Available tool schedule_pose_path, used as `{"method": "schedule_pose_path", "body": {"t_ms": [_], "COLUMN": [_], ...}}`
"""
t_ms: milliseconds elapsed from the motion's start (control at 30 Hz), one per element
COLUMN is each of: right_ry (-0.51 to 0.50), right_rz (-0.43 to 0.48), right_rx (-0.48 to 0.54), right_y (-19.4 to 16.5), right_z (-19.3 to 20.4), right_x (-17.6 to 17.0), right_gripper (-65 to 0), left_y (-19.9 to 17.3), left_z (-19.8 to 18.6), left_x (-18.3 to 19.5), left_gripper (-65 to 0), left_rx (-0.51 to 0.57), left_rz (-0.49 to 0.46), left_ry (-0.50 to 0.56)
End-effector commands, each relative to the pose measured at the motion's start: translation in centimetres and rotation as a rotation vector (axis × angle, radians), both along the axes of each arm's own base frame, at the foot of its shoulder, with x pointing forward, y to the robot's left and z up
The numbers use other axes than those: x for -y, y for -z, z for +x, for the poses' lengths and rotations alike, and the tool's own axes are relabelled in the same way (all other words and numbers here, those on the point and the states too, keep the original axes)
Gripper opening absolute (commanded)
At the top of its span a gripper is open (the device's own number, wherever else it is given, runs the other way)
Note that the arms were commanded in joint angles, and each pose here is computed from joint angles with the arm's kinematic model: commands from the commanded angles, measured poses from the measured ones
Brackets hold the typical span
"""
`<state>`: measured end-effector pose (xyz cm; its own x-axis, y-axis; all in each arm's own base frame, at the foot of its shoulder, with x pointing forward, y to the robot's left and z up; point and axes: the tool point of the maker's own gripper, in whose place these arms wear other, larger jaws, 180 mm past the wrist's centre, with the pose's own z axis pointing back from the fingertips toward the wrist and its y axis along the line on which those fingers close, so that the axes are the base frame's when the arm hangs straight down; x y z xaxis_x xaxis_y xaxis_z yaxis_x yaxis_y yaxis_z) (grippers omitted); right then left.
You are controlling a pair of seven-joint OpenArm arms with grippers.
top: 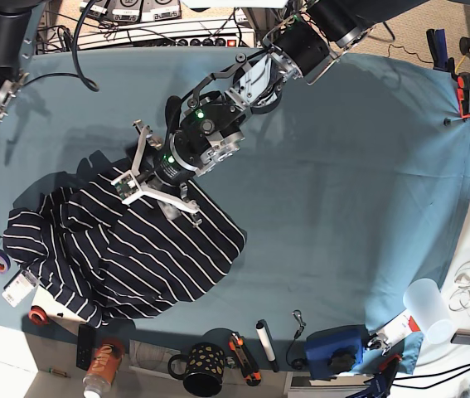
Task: Layout the t-shirt on the table in an organized manner, then fold the t-shirt properly
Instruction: 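Pull the grasped fabric with the left gripper toward the right gripper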
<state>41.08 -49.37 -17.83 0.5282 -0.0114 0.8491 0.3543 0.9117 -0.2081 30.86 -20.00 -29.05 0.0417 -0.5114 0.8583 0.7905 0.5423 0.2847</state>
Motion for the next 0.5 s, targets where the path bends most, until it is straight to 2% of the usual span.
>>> {"method": "schedule_pose_path", "body": {"t_ms": [0, 133, 200, 367, 467], "right_ry": [-0.007, -0.134, -0.168, -0.169, -0.167], "right_rz": [-0.028, 0.059, 0.099, 0.110, 0.115], "right_rx": [0.055, 0.008, 0.002, -0.054, -0.107], "right_y": [-3.0, -1.7, -1.1, 1.4, 3.6], "right_z": [0.1, 0.5, 0.5, -0.5, -1.5], "right_x": [0.7, -1.9, -2.8, -3.0, -3.0], "right_gripper": [-49.3, -49.3, -49.3, -49.3, -49.3], "left_y": [-1.7, 1.8, 3.4, 5.3, 5.6], "left_z": [0.0, -0.4, -0.1, 1.4, 1.6], "left_x": [1.3, 1.3, 1.2, 0.0, -0.2], "left_gripper": [-21.0, -21.0, -21.0, -21.0, -21.0], "left_rx": [0.024, -0.031, -0.018, 0.020, 0.013], "left_rz": [-0.046, 0.021, 0.048, 0.086, 0.092], "left_ry": [0.029, 0.059, 0.058, -0.031, -0.035]}}
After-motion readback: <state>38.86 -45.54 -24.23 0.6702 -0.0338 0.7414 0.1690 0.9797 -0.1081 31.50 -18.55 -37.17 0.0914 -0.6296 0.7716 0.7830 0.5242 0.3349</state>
